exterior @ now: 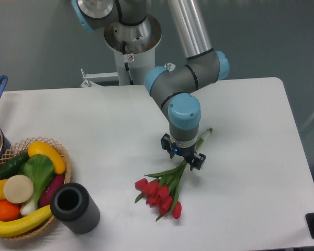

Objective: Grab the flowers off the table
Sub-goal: 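Lift the gripped tulip bunch up off the table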

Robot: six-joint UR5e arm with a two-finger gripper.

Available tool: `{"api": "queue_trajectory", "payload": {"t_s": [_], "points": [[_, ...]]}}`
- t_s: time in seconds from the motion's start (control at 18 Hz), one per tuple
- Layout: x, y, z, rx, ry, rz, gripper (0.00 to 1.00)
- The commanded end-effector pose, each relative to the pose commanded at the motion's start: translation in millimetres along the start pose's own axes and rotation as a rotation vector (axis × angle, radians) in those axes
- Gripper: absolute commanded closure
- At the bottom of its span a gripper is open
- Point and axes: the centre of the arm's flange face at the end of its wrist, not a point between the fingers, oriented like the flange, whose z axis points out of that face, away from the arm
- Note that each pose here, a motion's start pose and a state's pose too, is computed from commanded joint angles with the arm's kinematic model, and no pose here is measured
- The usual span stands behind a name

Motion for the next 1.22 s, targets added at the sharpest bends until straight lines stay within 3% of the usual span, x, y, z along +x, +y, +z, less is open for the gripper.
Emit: {"api": "queue_trajectory", "payload": {"t_s": [0.33,0.67,0.94,1.22], "points": [[-1,-1,-11,0.016,-0.011,-0.014,1.0],[-8,0,-49,0.033,-0.071,-0.031,1.0],[-24,-4,-74,0.06,-0.112,-0.126,1.0],[-46,1,-101,0.03,-0.061,-0.144,1.0]]}}
